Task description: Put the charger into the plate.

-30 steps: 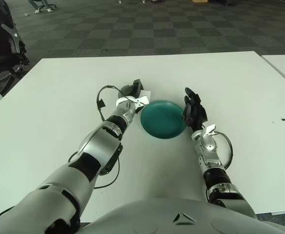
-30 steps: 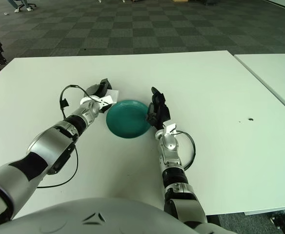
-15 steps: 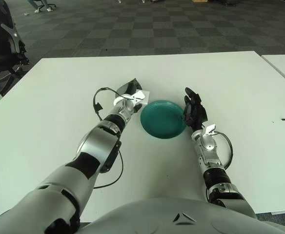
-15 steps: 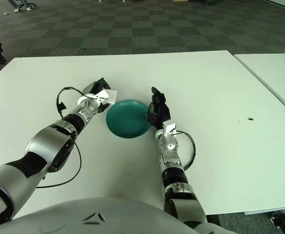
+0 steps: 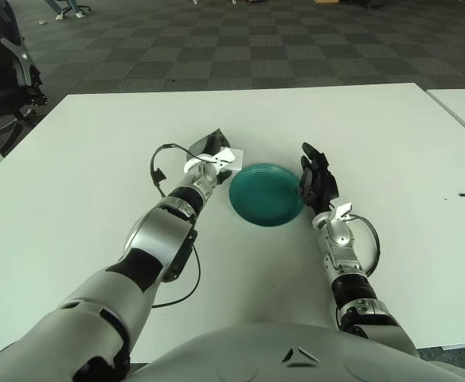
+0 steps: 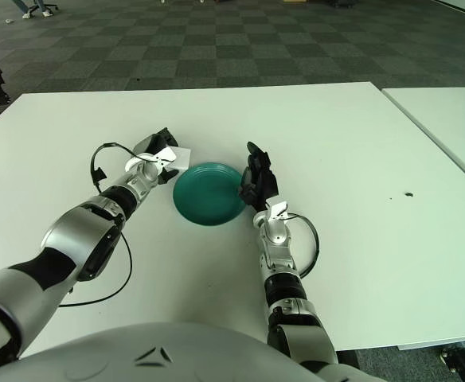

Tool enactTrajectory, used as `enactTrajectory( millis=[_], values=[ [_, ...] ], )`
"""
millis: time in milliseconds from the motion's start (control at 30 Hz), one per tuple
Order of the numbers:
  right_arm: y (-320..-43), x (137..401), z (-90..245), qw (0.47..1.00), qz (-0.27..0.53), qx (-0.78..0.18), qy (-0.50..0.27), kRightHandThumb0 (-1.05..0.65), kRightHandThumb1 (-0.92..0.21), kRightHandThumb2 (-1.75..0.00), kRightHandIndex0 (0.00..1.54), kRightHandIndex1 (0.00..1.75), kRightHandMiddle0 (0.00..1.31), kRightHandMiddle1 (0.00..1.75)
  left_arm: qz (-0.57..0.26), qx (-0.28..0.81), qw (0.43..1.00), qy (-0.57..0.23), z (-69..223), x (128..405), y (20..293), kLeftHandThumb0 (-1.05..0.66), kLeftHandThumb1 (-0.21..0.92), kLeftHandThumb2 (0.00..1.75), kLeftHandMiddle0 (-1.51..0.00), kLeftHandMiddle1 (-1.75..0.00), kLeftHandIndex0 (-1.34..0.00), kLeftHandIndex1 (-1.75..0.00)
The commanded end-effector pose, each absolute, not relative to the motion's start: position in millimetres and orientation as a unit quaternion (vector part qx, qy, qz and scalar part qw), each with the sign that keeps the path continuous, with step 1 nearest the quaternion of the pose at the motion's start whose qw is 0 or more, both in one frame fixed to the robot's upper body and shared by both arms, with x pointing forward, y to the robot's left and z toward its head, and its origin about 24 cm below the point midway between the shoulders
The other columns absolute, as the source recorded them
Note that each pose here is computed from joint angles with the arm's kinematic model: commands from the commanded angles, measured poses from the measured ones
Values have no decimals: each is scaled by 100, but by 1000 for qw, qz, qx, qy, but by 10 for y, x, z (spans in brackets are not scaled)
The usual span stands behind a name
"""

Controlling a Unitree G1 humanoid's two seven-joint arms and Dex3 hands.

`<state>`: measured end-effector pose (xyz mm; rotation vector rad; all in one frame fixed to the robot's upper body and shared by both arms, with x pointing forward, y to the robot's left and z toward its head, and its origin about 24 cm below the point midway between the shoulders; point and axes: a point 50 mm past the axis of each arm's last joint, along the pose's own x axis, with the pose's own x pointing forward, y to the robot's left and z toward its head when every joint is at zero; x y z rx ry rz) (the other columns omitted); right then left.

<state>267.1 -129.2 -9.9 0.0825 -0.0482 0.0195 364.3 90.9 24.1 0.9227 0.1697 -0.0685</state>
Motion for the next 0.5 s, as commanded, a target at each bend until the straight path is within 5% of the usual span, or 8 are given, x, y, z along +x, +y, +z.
enactTrajectory(
  millis=[0,467],
  values=[
    [-1289,1746,-1062,967,-44,85,235,-75,-92,-100,14,0,0,47,-6,451,891,51,364,3711,978,-46,38,123,-121,-175,-57,-175],
    [-1258,1775,-1033,968,-47,76,233,-79,-92,-97,10,0,0,38,13,447,894,-23,561,3770,888,-47,38,124,-115,-175,-57,-175]
  ],
)
